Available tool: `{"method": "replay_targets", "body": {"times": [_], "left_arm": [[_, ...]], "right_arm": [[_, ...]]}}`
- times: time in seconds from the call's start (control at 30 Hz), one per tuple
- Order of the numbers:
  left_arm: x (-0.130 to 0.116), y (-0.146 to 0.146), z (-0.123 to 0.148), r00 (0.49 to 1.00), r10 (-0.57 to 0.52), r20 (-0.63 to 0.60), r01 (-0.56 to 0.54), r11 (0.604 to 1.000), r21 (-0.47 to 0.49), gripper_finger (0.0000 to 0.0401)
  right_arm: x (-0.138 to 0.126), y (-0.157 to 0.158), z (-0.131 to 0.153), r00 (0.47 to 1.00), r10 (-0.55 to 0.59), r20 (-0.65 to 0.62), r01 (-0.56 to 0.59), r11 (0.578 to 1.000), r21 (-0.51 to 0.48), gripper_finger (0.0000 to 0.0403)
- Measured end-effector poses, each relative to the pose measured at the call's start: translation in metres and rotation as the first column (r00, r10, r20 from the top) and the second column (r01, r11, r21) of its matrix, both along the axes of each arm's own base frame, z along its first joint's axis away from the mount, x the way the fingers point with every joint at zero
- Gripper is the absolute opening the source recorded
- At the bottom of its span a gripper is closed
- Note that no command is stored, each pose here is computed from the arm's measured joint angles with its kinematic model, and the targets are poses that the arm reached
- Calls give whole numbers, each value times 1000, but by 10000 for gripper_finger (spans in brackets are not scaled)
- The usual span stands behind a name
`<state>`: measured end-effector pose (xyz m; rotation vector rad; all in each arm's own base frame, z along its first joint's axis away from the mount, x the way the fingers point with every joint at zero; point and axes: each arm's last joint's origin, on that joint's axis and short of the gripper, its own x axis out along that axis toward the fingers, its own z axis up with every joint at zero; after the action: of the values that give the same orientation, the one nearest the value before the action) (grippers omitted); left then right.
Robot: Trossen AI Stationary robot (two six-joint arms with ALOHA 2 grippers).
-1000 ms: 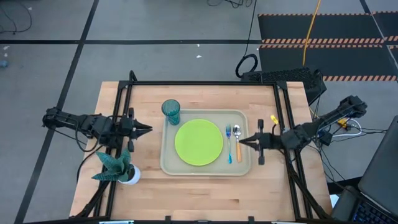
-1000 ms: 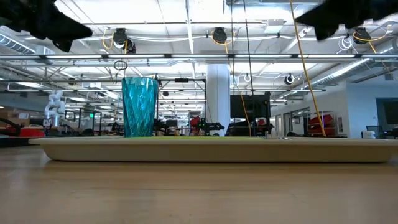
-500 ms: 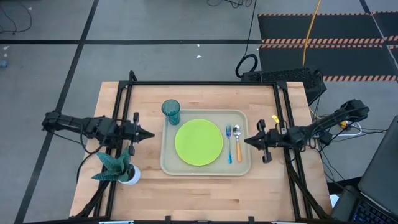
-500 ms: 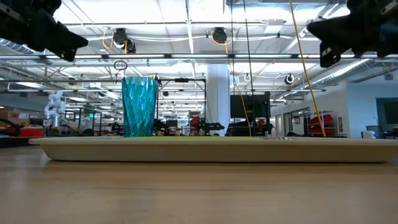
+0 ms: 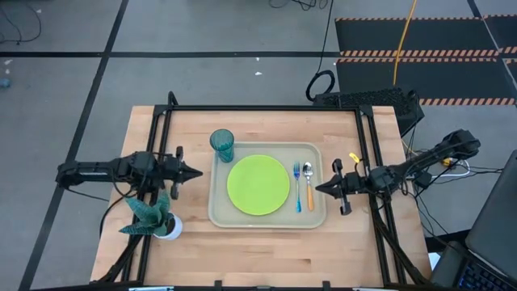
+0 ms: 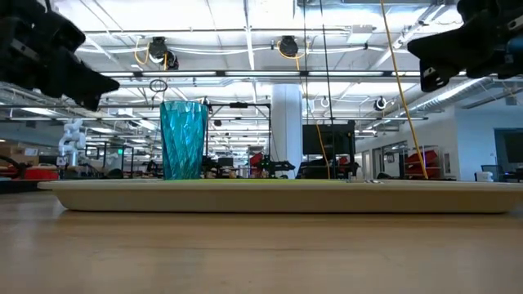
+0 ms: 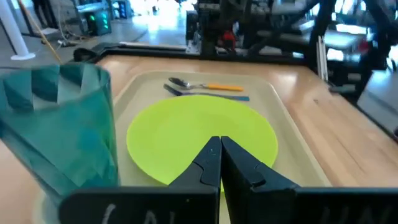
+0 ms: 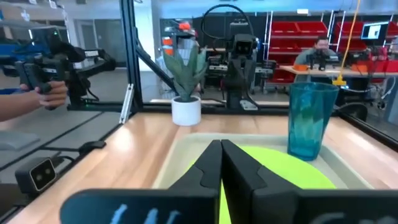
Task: Pick and place plate/cup/fork/spoon on tray
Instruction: Return to Home Position
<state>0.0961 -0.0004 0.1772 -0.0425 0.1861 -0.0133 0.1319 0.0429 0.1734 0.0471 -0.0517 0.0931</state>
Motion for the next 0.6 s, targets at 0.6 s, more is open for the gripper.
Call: {"method": "replay_targets", "body": {"times": [0.6], "left_arm": [[5, 1, -12, 987, 27, 161, -26, 1000, -10, 3]], "right_arm": [[-5, -9, -10, 987, -104, -122, 114, 990, 83, 0]]}}
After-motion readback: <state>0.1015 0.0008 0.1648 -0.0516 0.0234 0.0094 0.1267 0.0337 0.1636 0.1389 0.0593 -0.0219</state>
